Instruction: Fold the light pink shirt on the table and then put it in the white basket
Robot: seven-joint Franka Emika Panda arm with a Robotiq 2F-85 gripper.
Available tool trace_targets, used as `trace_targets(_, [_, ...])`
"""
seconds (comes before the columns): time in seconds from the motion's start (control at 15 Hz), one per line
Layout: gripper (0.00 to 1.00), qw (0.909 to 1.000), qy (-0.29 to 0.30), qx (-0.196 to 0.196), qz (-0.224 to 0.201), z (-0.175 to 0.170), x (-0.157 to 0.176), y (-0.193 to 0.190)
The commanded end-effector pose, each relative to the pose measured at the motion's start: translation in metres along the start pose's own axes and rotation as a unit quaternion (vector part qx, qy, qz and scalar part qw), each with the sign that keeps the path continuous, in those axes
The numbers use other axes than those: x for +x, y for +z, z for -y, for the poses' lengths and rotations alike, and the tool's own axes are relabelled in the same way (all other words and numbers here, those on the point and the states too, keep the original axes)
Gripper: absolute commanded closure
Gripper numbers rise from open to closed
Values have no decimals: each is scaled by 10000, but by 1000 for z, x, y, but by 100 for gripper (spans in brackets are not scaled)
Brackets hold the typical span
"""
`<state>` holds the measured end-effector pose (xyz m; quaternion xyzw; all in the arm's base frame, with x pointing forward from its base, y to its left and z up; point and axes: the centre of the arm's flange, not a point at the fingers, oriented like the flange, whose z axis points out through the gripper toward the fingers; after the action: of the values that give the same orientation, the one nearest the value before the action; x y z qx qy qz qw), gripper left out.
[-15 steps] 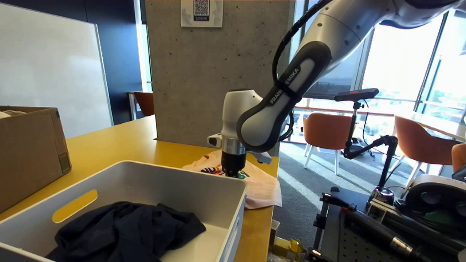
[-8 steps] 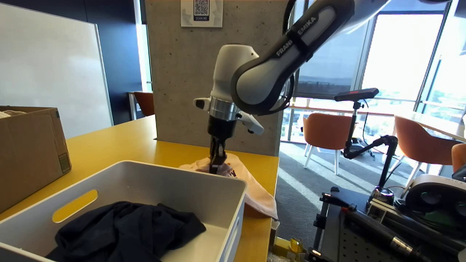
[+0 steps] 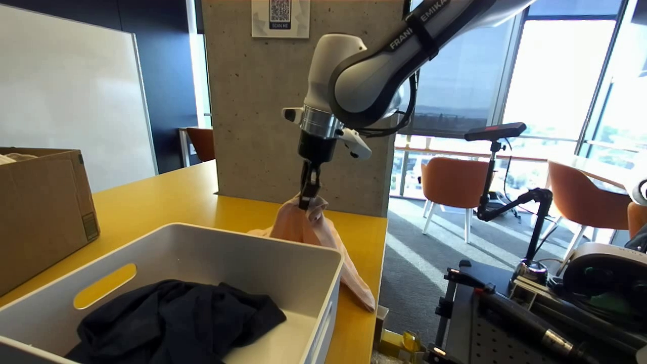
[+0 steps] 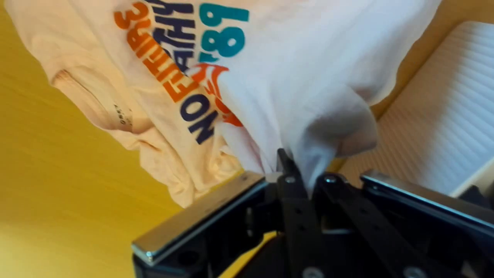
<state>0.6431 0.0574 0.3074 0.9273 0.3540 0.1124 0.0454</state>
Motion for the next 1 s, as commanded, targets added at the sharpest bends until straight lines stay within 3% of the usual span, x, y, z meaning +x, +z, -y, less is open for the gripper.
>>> trace_targets(0.0, [99,9979,550,-291,201,-74,-36,4])
trace_targets(0.2, [99,9914,1051,-675,390,-127,-67,23])
trace_targets(0.27, [70,9885,1193,-778,501,-138,-74,32])
trace_targets(0.4, [62,9852,1380,-791,639,-145,-81,44])
trace_targets(0.6, [41,9823,1559,-775,698,-140,-78,54])
trace_targets(0.8, [18,9812,1643,-607,814,-117,-74,44])
trace_targets(0.93, [3,9770,1738,-468,1144,-101,-80,42])
